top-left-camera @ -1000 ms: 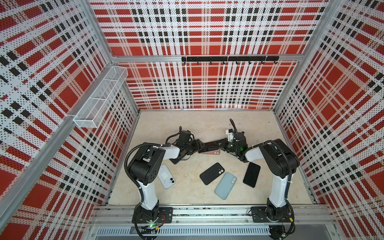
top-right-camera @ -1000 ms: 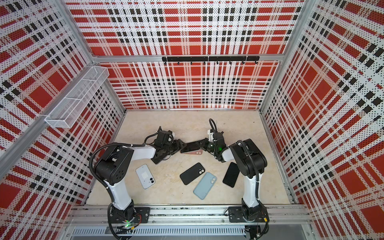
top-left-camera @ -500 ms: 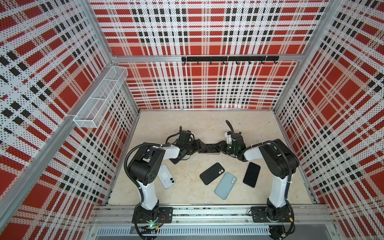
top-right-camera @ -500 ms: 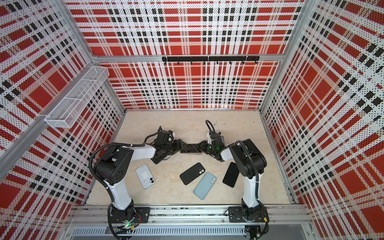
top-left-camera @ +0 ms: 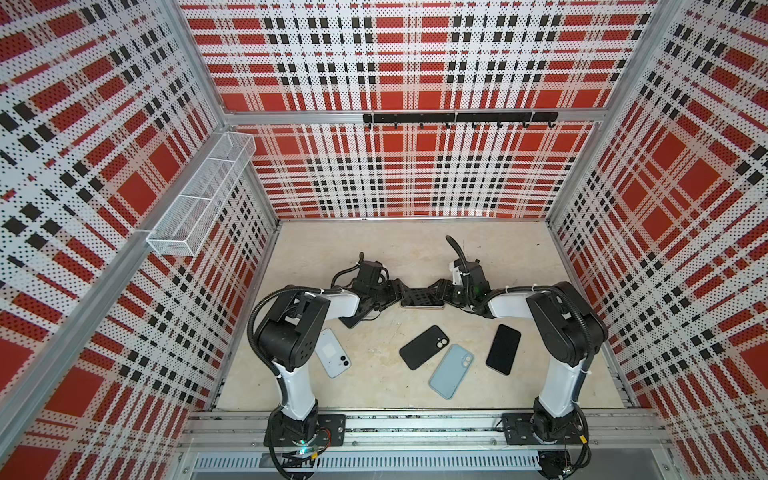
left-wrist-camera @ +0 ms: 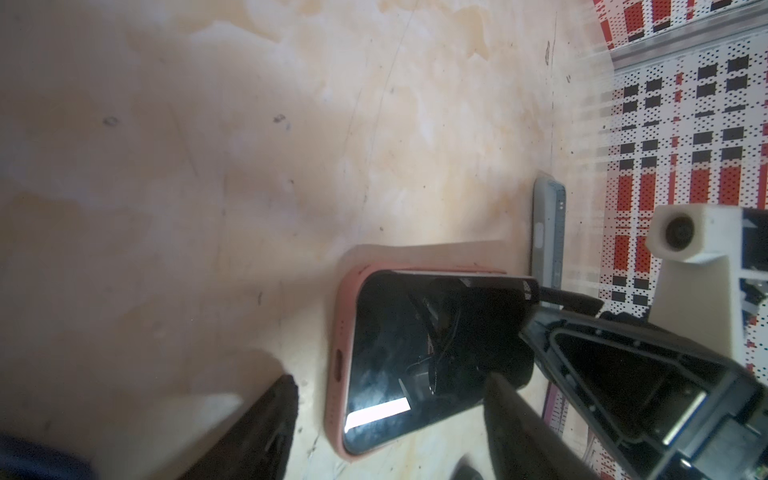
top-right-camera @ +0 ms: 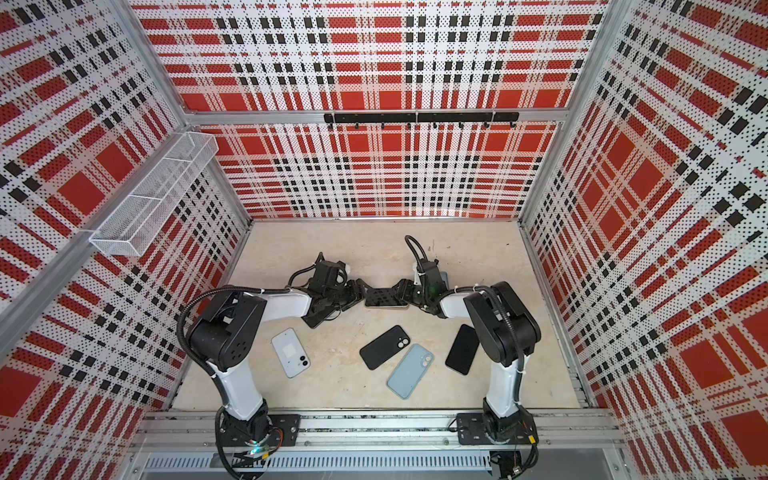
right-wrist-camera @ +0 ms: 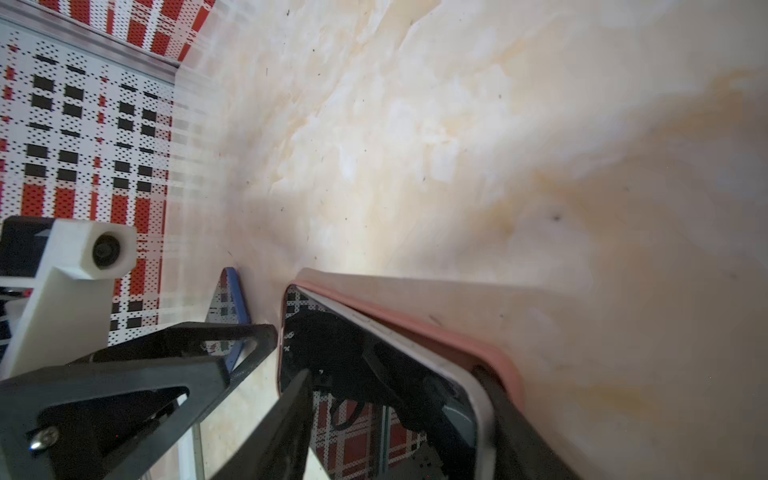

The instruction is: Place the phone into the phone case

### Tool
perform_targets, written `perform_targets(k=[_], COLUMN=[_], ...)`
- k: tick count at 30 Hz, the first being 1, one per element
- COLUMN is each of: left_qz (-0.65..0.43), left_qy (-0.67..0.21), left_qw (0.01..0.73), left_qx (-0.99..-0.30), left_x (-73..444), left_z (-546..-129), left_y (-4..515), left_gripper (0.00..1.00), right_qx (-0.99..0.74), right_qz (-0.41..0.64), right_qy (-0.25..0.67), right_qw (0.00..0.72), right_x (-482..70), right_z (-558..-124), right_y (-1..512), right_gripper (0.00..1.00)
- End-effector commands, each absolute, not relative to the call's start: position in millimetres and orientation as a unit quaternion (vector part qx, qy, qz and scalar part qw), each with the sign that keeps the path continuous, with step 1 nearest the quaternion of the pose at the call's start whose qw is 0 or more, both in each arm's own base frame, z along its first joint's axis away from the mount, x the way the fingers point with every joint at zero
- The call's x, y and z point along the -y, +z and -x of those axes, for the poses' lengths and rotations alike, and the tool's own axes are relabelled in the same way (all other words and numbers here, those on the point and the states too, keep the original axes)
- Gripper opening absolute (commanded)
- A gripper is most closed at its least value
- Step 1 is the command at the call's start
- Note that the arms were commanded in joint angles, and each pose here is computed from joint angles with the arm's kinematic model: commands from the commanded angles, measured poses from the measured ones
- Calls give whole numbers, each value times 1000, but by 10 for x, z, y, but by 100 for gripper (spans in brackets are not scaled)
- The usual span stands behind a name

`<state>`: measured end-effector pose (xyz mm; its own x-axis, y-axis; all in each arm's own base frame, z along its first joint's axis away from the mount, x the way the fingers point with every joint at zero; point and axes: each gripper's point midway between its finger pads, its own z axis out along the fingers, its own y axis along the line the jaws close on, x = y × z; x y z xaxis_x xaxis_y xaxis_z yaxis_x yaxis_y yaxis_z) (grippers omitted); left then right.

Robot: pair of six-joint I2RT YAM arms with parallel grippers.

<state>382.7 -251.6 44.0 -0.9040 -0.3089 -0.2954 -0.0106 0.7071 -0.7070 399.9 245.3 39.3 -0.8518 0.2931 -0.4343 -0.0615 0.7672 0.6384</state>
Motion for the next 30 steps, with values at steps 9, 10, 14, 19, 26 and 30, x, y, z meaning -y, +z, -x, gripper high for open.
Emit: perform_targets(k=[9, 10, 14, 19, 26, 30], left_qz=[84, 84, 75, 68, 65, 59], left_qy=[-369, -369, -373, -377, -381, -387], left_qw=[201, 203, 209, 221, 219, 214], left_qx=[-904, -903, -901, -897, -896, -895], left_x=[2463, 2454, 2467, 2471, 2491, 2549], left_z=[-3773, -3780, -3792, -3827, -3826, -3824], left_y=[508, 527, 586, 679, 702, 701], left_gripper=[73, 73, 73, 73, 73, 72], right_qx=[-929, -929, -929, -932, -929, -931], right_qz=[-18, -15, -4, 6, 14, 8], right_qy=[242, 238, 217, 175, 146, 162], right_qw=[279, 282, 300, 318, 338, 326], right_x=[-2270, -2259, -2197, -2068, -1948, -1966], right_z=[-4056, -4060, -4087, -4109, -4087, -4002], right_y=[530, 560, 766, 981, 1151, 1084], right_gripper=[68, 69, 74, 87, 87, 82])
